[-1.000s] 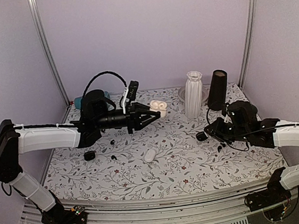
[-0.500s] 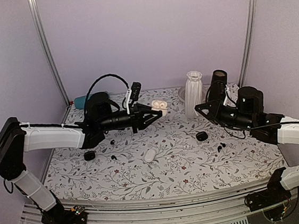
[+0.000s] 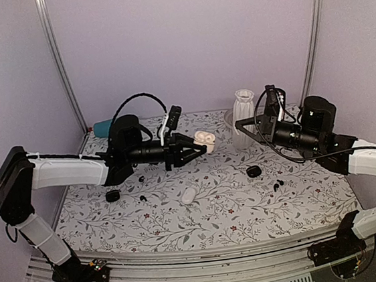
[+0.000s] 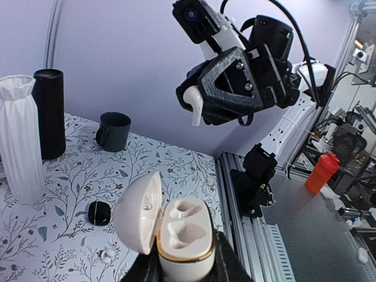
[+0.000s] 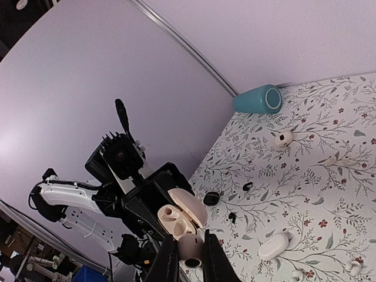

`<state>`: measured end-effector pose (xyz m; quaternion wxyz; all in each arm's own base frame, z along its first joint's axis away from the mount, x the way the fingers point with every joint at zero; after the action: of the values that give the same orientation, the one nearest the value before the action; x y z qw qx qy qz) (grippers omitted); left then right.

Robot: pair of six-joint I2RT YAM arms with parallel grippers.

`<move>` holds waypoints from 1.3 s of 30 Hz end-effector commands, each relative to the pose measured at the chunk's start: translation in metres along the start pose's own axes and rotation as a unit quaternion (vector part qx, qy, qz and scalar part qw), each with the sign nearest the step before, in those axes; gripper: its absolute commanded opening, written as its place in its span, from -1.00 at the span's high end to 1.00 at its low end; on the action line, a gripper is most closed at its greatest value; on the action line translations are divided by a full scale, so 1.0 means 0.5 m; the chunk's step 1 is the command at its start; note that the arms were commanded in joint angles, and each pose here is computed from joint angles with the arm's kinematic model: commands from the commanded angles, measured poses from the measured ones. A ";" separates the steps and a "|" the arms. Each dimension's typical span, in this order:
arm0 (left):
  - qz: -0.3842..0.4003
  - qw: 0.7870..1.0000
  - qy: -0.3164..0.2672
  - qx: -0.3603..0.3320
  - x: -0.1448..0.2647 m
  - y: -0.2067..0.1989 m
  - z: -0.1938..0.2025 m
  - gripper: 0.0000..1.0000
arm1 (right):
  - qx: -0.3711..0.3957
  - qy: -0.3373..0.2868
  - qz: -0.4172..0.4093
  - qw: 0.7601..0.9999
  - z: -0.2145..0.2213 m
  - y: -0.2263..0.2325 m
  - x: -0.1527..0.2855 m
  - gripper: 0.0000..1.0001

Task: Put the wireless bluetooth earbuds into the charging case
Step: Insert the right earbud into the right side groove of the charging case.

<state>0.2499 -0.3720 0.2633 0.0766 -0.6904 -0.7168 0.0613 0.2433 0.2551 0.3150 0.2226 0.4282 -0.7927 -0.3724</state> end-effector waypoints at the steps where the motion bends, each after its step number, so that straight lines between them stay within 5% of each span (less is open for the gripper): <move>1: 0.048 0.999 0.009 -0.014 -0.012 -0.017 -0.009 1.00 | 0.035 0.027 -0.060 0.997 -0.006 0.047 -0.013 0.91; 17: 0.109 0.994 0.022 -0.002 0.001 -0.025 -0.009 1.00 | 0.075 0.092 -0.134 0.984 0.010 0.094 -0.030 0.91; 25: 0.035 0.999 -0.009 0.000 -0.011 -0.006 -0.014 1.00 | 0.069 0.077 -0.115 0.988 0.012 0.099 -0.055 0.91; 39: 0.021 0.997 -0.050 -0.049 -0.018 -0.050 -0.045 1.00 | 0.057 0.020 -0.099 0.993 0.015 0.113 -0.075 0.91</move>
<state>0.2416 -0.3833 0.2745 0.0525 -0.7112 -0.6976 0.0690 0.2238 0.3084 0.3384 0.2143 0.5350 -0.7539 -0.3154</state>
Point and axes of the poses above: each gripper's point midway between its finger pads, its own x axis back along the fingers, its own y axis along the line the jaws close on, z = x × y, the point moved 4 cm from there along x, back along the fingers, and after that the axes turned 6 degrees about -x, right-handed, at the moved point
